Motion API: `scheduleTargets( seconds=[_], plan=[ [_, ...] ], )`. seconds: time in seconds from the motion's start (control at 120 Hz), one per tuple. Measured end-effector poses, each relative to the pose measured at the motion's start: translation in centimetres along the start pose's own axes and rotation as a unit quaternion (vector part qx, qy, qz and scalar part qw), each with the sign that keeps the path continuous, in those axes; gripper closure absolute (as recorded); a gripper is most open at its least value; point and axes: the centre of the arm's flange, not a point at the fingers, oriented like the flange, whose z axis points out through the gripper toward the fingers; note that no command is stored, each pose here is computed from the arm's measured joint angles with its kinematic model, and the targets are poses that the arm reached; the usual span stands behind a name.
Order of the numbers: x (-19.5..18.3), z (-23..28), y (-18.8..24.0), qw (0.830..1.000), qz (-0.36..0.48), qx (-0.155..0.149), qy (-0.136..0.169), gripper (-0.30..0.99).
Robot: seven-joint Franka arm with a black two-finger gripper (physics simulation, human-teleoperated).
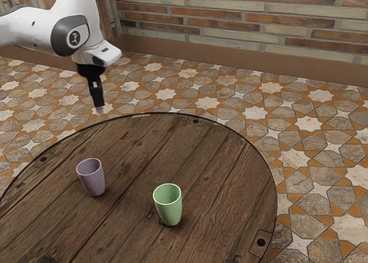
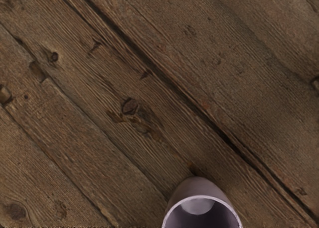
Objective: Place the left cup onto the right cup
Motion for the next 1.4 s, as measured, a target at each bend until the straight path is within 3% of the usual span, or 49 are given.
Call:
scheduleTargets(
  seconds=[0.383, 0.725, 1.025, 1.4],
  plan=[
    [-3.3, 6.4, 1.5, 0.999, -0.006, -0.041, -0.028, 0.00],
    [-5.9, 12.1, 0.2, 0.996, -0.029, -0.063, -0.049, 0.00],
    [-6.7, 16.1, 0.5, 0.995, -0.025, -0.072, -0.068, 0.00],
    [-6.8, 19.2, -0.8, 0.994, -0.016, -0.063, -0.088, 0.00]
  ],
)
